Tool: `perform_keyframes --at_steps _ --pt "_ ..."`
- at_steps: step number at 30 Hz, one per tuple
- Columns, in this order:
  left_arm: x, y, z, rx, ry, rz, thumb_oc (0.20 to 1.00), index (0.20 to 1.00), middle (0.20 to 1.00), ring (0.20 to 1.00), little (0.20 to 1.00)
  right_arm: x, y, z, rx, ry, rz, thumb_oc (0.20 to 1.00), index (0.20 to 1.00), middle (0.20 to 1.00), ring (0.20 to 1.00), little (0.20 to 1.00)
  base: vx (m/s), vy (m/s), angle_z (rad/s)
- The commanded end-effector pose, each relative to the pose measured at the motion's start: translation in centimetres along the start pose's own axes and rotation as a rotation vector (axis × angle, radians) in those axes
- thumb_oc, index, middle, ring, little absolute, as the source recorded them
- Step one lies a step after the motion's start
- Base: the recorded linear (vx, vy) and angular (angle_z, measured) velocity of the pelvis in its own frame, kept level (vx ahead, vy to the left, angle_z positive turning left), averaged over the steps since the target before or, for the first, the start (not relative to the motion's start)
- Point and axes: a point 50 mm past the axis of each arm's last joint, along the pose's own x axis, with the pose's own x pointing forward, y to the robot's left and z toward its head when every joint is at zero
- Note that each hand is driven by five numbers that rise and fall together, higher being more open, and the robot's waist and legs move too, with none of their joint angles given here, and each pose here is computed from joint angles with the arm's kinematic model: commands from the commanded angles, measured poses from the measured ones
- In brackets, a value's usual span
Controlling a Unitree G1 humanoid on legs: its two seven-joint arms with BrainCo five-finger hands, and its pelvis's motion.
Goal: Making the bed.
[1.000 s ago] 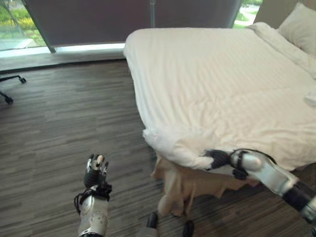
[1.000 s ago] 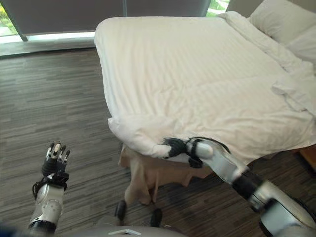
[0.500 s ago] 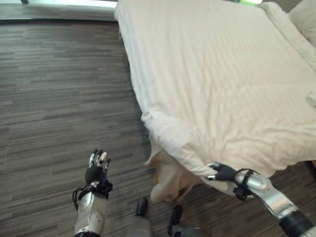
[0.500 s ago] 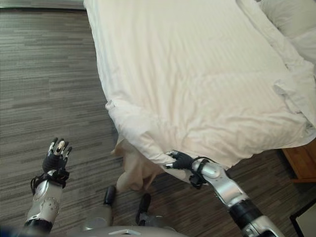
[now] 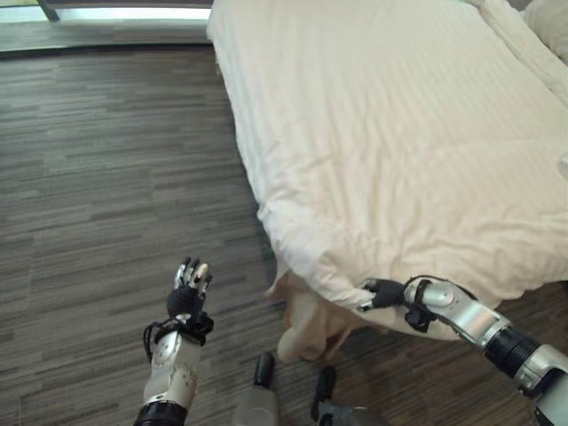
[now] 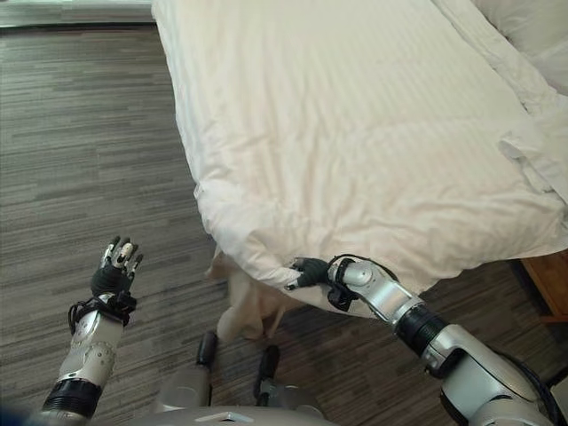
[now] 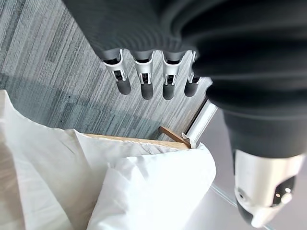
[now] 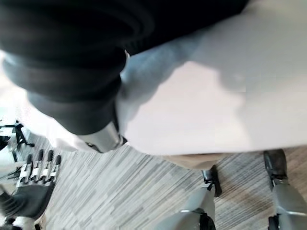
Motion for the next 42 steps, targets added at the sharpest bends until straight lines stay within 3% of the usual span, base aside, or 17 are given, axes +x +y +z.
perform_keyframes --at_steps 1,11,15,19,24,25,26,29,32,33,35,37,42 --pt "0.8 0.2 2.1 0.016 -0.091 -0.025 1.0 1.0 1.0 1.0 1.0 0.2 4.3 1.2 -0.116 -0.091 0.225 1.0 1.0 1.0 1.0 1.0 0.0 0.011 -0.06" --pt "0.2 1.2 1.8 0.024 -0.08 -0.014 1.0 1.0 1.0 1.0 1.0 -7.7 0.3 1.0 -0.327 -0.018 0.06 1.0 1.0 1.0 1.0 1.0 0.0 0.001 -0.01" --pt "-0.2 1.3 1.7 0.02 -0.086 -0.024 1.0 1.0 1.0 1.0 1.0 -11.9 -0.7 4.1 -0.489 -0.052 0.012 1.0 1.0 1.0 1.0 1.0 0.01 0.016 -0.06" --pt "-0.7 1.6 1.2 0.01 -0.077 -0.023 1.0 1.0 1.0 1.0 1.0 -14.3 -1.4 7.0 -0.527 -0.145 -0.039 1.0 1.0 1.0 1.0 1.0 0.02 0.012 -0.13" --pt "-1.7 2.3 0.9 0.005 -0.083 -0.01 1.0 1.0 1.0 1.0 1.0 -19.9 -3.8 10.2 -0.589 -0.261 -0.32 1.0 1.0 1.0 1.0 1.0 0.03 0.009 -0.07" --pt "-2.3 2.9 0.7 -0.002 -0.087 0.013 1.0 1.0 1.0 1.0 1.0 -21.9 -5.0 10.2 -0.569 -0.3 -0.453 1.0 1.0 1.0 1.0 1.0 0.06 0.022 -0.1" --pt "-2.6 2.9 0.5 -0.008 -0.089 0.02 1.0 1.0 1.0 1.0 1.0 -24.2 -5.7 9.6 -0.51 -0.385 -0.633 1.0 1.0 1.0 1.0 1.0 0.06 0.022 -0.13" --pt "-2.7 2.9 0.4 -0.01 -0.091 0.026 1.0 1.0 1.0 1.0 1.0 -25.8 -6.3 8.7 -0.416 -0.491 -0.794 1.0 1.0 1.0 1.0 1.0 0.04 0.011 -0.19" --pt "-2.6 3.2 0.5 -0.003 -0.1 0.061 1.0 1.0 1.0 1.0 1.0 -26.1 -7.1 5.7 -0.139 -0.724 -1.037 1.0 1.0 1.0 1.0 1.0 0.05 0.009 -0.03" --pt "-2.3 3.1 0.5 -0.002 -0.101 0.07 1.0 1.0 1.0 1.0 1.0 -25.9 -7.5 4.0 0.04 -0.87 -1.174 1.0 1.0 1.0 1.0 1.0 0.05 0.011 0.0" --pt "-2.2 3.0 -0.1 -0.017 -0.071 0.132 1.0 1.0 1.0 1.0 1.0 -20.3 -5.9 -0.7 0.599 -1.13 -1.276 1.0 1.0 1.0 1.0 1.0 0.05 0.0 -0.06" --pt "-2.3 2.6 -0.9 0.017 -0.021 0.127 1.0 1.0 1.0 1.0 1.0 -16.2 -3.4 -2.1 0.833 -1.11 -1.243 1.0 1.0 1.0 1.0 1.0 0.06 0.004 0.07" --pt "-2.1 1.3 -1.7 0.004 -0.003 0.094 1.0 1.0 1.0 1.0 1.0 -10.8 -0.8 -3.9 1.056 -0.966 -1.15 1.0 1.0 1.0 1.0 1.0 0.02 0.007 0.04"
